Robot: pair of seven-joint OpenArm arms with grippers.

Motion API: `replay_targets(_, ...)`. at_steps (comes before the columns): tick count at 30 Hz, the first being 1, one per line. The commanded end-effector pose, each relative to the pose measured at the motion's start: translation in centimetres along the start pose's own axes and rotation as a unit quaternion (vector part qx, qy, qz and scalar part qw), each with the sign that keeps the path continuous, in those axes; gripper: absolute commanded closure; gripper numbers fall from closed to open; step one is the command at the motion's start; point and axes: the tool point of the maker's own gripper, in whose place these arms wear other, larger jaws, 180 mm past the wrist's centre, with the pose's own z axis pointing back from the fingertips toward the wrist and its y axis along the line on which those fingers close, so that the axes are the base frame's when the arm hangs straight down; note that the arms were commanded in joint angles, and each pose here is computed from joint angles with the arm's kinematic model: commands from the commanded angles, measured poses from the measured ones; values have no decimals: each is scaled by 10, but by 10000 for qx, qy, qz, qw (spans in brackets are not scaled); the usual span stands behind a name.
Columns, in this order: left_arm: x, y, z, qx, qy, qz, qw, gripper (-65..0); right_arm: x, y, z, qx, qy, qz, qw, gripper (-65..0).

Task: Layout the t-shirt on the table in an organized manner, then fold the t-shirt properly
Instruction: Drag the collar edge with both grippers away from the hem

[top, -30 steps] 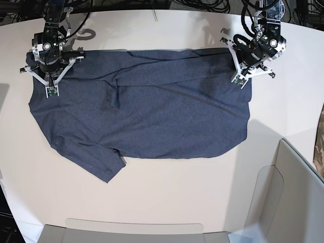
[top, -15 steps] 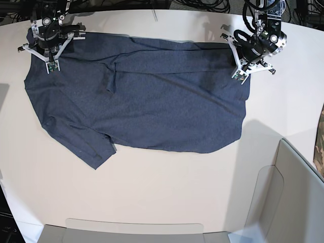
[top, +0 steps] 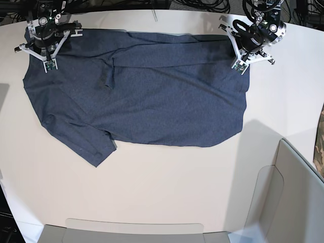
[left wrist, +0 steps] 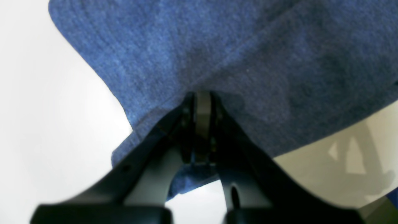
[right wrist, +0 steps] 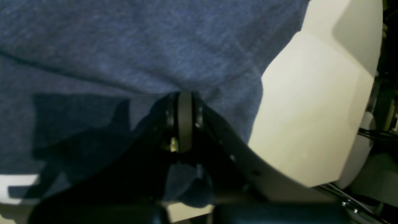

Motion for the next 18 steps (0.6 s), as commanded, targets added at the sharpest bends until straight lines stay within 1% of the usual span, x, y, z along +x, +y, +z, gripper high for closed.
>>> replay_targets(1, -26, -9, 0, -118, 544, -65, 9984, -2, 4, -9, 2, -145, -63, 51, 9999, 0)
replay_targets(5, -42, -18, 3, -219, 722, -34, 9971, -2, 10, -16, 2, -208, -135, 140, 9996, 0)
replay_targets(8, -45, -20, 4, -237, 756, -29, 9969, -2, 10, -18, 1, -236, -126, 162, 9995, 0)
replay_targets(12, -58, -27, 7, -320, 901, -7, 9954, -2, 16, -32, 0, -359, -195, 307, 9987, 0)
replay_targets(18, -76, -38, 12, -439, 1068, 27, 9933, -2, 18, -37, -2, -405, -198, 367, 9983, 0)
